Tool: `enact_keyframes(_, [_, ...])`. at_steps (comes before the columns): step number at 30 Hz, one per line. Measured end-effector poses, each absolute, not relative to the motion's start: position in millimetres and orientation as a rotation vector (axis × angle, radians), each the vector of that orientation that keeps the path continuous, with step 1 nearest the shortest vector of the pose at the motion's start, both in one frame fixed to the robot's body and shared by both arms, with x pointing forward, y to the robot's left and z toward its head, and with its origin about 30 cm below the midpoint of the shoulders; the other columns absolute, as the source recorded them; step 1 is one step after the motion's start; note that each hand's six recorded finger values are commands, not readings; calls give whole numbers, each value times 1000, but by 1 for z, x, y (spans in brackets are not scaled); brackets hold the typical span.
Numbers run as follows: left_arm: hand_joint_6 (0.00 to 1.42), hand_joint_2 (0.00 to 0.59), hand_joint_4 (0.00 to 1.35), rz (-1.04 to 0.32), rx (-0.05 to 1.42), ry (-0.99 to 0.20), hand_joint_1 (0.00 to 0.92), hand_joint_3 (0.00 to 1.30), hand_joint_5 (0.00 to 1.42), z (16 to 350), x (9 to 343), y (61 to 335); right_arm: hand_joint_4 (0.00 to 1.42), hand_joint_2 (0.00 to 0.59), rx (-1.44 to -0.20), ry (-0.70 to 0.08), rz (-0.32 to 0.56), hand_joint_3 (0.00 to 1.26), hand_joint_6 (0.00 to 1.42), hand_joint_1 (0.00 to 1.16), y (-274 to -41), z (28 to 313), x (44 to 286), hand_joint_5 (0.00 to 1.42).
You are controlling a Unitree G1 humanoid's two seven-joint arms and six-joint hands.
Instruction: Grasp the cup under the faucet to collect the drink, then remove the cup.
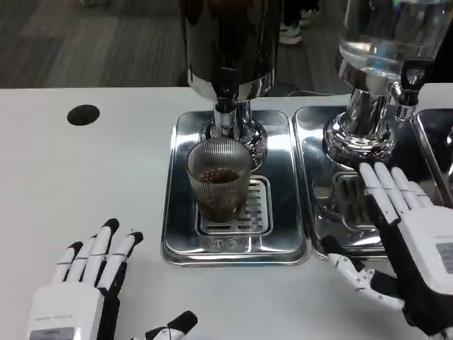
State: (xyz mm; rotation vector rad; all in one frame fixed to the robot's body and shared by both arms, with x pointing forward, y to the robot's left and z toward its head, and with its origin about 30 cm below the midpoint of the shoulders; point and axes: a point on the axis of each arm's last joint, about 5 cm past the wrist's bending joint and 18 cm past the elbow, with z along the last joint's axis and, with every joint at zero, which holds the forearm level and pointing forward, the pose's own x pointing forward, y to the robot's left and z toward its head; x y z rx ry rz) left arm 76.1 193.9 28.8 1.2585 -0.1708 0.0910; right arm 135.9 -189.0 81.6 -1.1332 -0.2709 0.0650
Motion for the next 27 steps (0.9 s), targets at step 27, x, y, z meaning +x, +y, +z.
enact_keyframes(27, [128,113,0,109,1273,-115,0,279,150,18,66,208,0,170,-812,-51,386,0,0,484,-128,115,238,0])
